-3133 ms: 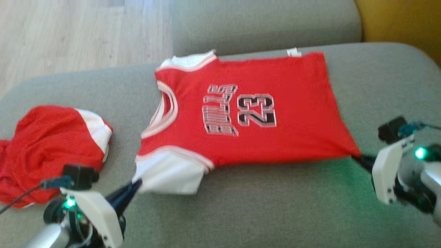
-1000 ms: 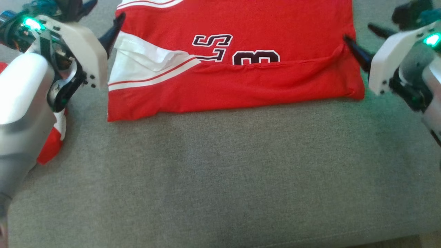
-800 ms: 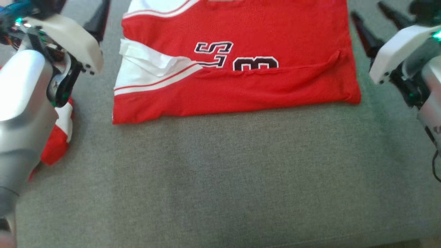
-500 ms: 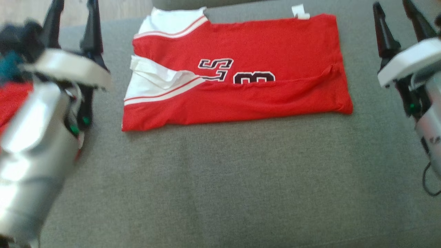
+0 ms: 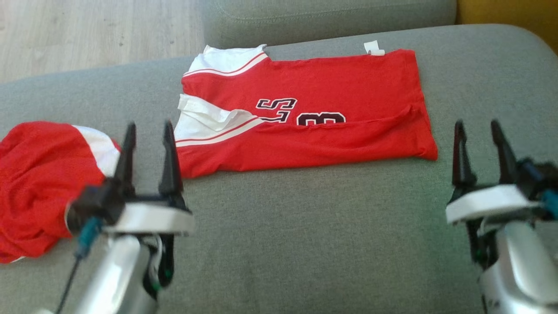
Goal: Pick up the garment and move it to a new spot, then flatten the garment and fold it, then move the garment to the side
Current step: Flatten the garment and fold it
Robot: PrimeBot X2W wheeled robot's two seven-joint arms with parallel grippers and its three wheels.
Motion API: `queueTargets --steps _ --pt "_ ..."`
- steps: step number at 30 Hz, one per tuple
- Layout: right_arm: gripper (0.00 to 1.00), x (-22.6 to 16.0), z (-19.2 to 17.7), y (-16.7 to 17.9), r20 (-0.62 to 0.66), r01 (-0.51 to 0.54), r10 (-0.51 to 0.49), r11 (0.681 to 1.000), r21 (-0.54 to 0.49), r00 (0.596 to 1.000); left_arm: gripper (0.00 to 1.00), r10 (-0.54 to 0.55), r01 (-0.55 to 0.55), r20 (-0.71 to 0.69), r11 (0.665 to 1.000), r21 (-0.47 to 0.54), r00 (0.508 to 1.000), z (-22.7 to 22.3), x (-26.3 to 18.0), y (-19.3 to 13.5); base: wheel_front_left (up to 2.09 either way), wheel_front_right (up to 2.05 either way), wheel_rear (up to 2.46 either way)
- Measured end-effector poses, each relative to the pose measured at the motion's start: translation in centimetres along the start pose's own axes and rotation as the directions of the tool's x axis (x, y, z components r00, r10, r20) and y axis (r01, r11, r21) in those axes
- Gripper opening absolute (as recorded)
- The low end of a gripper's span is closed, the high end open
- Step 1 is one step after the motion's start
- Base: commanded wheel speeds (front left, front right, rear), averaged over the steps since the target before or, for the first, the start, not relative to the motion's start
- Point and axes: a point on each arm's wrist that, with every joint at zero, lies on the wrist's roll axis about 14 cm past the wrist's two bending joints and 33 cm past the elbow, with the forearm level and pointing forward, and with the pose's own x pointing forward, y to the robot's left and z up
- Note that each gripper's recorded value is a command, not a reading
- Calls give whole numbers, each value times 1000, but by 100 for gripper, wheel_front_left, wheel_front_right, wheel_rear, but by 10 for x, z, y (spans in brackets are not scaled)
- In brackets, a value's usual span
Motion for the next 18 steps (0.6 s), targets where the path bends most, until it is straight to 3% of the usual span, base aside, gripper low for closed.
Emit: queueTargets --steps 13,18 --pt "100 -9 4 5 16 18 -18 1000 -16 1000 100 18 -18 -92 1000 2 996 -39 -14 4 0 0 0" --pt "100 -7 1 3 1 24 -24 1000 -18 1000 100 34 -31 -196 999 19 980 -70 -10 10 0 0 0"
